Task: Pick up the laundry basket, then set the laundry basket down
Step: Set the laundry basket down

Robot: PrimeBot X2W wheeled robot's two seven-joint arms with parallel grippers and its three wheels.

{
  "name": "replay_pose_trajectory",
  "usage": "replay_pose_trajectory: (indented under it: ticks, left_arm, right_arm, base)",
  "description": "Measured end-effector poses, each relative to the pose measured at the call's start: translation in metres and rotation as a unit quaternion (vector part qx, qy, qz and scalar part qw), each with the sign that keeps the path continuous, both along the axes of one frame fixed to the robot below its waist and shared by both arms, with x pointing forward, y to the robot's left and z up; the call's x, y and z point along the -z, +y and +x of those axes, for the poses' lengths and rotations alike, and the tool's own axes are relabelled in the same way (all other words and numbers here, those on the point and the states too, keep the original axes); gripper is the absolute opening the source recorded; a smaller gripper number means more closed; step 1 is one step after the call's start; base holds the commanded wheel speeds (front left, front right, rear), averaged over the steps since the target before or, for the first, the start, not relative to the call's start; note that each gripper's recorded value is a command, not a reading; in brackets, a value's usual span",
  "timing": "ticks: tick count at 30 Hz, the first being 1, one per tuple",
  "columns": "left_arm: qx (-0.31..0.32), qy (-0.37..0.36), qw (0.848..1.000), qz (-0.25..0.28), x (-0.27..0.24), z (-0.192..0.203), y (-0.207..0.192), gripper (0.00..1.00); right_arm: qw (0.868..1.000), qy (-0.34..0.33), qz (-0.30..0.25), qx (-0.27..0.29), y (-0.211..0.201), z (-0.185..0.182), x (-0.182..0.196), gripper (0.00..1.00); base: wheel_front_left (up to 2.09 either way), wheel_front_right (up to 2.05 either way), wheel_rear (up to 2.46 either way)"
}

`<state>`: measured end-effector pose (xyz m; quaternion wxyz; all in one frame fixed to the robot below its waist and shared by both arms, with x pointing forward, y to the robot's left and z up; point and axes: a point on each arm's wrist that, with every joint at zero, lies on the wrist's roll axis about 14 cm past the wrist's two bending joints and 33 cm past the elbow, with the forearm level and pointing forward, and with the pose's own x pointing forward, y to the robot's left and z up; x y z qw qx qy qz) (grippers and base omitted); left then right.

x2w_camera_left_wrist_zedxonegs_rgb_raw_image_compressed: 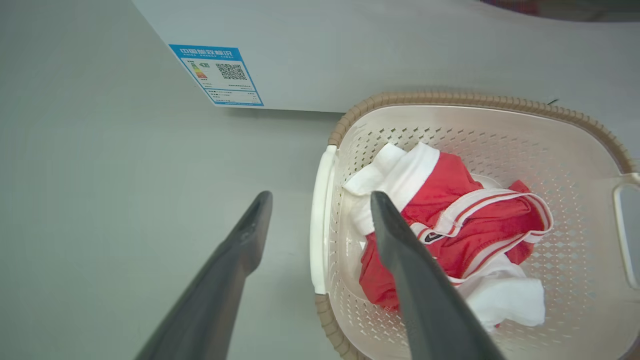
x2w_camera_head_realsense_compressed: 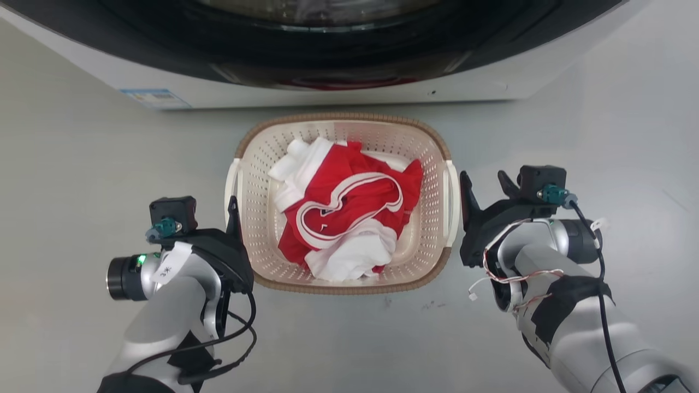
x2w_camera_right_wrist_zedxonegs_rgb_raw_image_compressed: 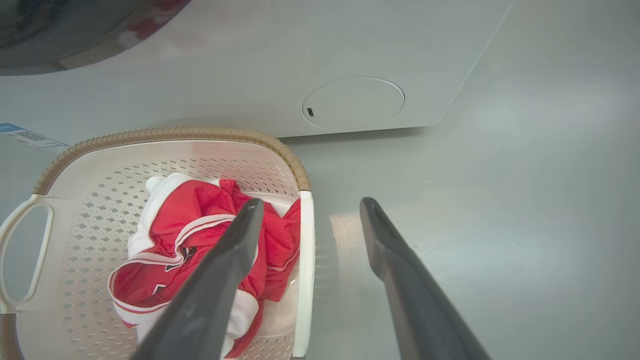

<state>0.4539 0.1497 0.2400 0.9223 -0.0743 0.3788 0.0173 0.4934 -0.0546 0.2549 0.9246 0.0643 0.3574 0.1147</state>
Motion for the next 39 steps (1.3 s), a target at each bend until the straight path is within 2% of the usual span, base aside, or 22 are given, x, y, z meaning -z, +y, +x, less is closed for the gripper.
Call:
replay_pose_trajectory:
  ticks: [15, 24, 30, 39]
  left_arm:
    - [-0.007, -0.074, 0.997, -0.020, -0.066, -0.023, -0.005, 1.00]
    - [-0.008, -0.109, 0.994, -0.026, -0.093, -0.056, -0.004, 1.00]
    - [-0.002, -0.154, 0.988, -0.030, -0.120, -0.075, -0.004, 1.00]
    - [-0.004, -0.218, 0.975, -0.033, -0.155, -0.102, -0.002, 1.00]
  right_arm:
    - [0.998, -0.050, 0.033, 0.020, 0.003, -0.030, -0.066, 1.00]
    - [0.995, -0.084, 0.053, 0.026, 0.006, -0.058, -0.100, 1.00]
    - [0.989, -0.125, 0.071, 0.026, 0.010, -0.077, -0.131, 1.00]
    - [0.981, -0.175, 0.078, 0.024, 0.004, -0.108, -0.158, 1.00]
  base:
    - [0.00, 0.00, 0.00]
    - [0.00, 0.00, 0.00]
    - [0.00, 0.00, 0.00]
    - [0.00, 0.00, 0.00]
